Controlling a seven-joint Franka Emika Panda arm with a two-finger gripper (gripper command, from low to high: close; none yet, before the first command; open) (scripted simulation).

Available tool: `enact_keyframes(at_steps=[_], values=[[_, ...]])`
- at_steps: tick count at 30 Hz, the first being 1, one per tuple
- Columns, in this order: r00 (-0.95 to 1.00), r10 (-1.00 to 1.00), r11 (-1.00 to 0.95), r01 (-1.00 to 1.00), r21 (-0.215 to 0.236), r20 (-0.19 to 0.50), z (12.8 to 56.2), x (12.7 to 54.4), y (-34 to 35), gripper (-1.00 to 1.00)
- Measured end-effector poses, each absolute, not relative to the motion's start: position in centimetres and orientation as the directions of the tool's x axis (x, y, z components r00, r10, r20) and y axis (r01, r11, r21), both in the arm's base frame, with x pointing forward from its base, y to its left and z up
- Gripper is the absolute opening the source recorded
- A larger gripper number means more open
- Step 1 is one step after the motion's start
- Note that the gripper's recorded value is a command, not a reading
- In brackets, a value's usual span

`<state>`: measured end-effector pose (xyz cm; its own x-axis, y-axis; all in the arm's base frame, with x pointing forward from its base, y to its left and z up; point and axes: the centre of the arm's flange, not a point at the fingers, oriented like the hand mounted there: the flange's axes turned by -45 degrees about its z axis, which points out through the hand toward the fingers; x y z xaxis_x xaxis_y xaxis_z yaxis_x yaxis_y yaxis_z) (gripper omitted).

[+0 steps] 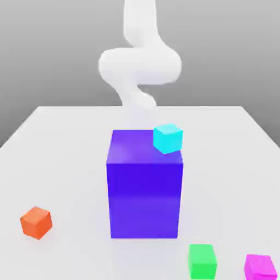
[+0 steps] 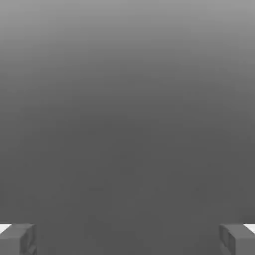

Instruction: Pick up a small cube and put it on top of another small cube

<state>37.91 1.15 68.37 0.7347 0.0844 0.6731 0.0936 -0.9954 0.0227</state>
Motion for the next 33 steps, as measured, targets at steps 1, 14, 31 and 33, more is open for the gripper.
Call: enact_keyframes(at_steps=[1, 14, 31, 33], values=[[0.747, 0.128, -0.99, 0.139, 0.035, 0.653, 67.1, 39.3, 1.7, 0.0], [0.671, 0.64, -0.75, 0.652, 0.111, 0.375, 48.4, 50.5, 12.1, 0.0], [0.111, 0.994, -0.111, 0.994, 0.007, 0.008, 19.1, 49.4, 24.7, 0.0], [0.095, 0.995, -0.095, 0.995, 0.002, 0.002, 16.1, 49.3, 24.9, 0.0]])
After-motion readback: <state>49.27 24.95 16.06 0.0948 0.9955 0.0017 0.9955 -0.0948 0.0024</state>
